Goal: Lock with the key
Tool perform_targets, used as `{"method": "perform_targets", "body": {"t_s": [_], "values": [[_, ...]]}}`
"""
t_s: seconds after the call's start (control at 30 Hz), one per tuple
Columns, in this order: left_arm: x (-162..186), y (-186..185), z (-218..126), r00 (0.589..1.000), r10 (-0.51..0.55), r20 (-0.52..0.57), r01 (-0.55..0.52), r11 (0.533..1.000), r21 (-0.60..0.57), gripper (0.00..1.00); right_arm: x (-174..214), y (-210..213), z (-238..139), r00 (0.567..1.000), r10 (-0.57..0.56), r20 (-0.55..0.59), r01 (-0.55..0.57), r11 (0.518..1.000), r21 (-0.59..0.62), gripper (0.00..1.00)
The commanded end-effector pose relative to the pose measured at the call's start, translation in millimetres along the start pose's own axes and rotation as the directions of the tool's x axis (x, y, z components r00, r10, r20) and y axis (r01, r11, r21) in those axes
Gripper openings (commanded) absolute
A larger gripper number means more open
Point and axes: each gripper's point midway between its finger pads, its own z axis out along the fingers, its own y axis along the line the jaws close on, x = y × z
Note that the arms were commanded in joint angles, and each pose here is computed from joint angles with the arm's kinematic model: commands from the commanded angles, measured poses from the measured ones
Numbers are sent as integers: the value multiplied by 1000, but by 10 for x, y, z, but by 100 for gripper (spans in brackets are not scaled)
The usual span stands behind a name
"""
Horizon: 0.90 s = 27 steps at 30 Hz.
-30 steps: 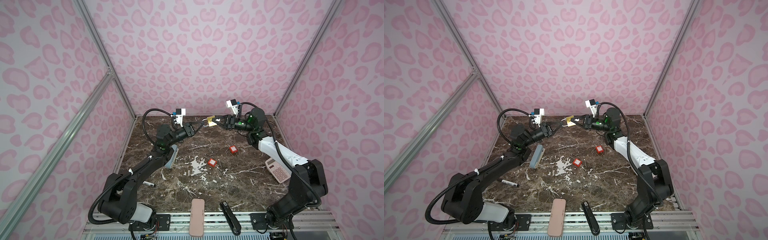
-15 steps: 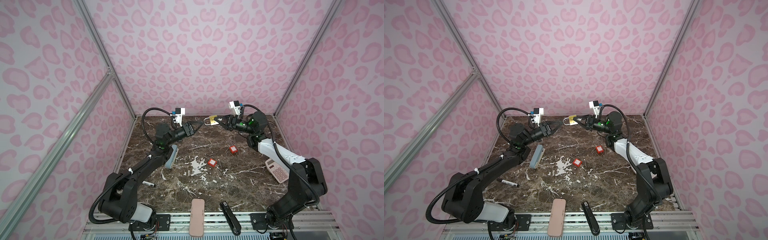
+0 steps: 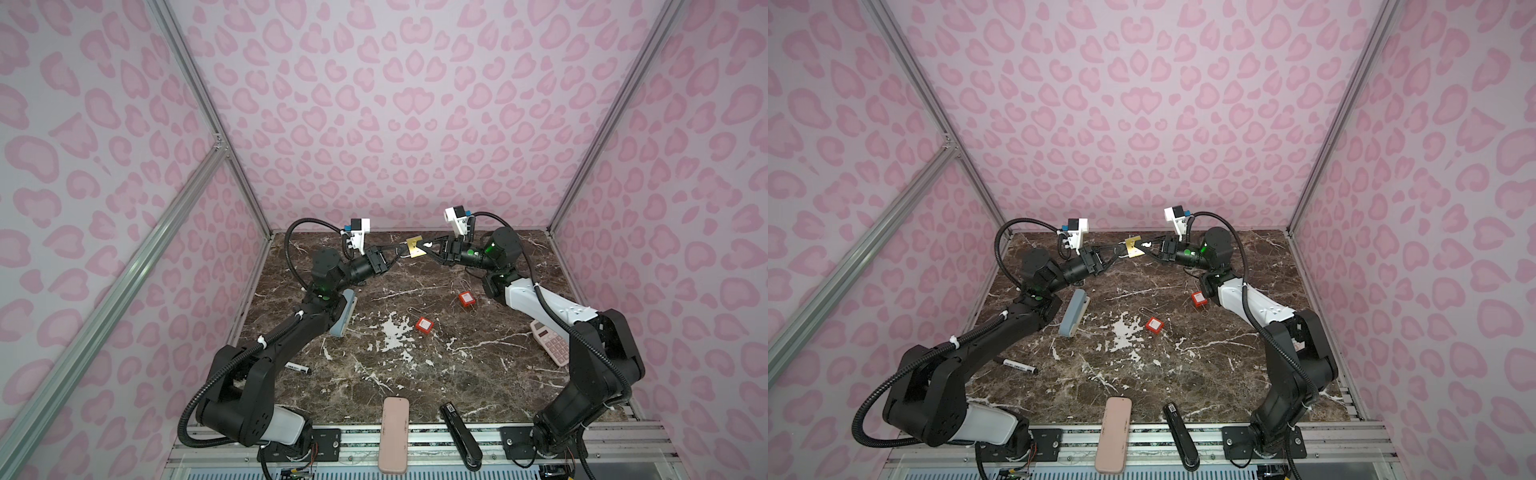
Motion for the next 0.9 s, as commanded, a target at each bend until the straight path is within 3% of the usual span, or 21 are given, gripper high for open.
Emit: {"method": "perform_targets", "body": {"t_s": [0.0,0.07,0.13,0.43,0.87], "values": [[7,-60,-22,999,47,0,-47,999,19,3,-57,84,-21,999,-25,30,26,999,-34,31],[16,-53,-26,999,47,-1,-47,999,18,3,-83,82,-75,999,-23,42,25,999,-37,42],[2,-68,-31,999,48,2,-48,999,20,3,-103,64,-130,998,-19,53,21,999,-30,45],[-38,-138,-16,999,52,-4,-52,998,39,3,-121,36,-235,998,-16,59,17,1000,-16,31],[-75,-180,-16,998,58,-3,-58,997,46,3,-93,-64,-215,998,24,64,-21,999,-40,28]]}}
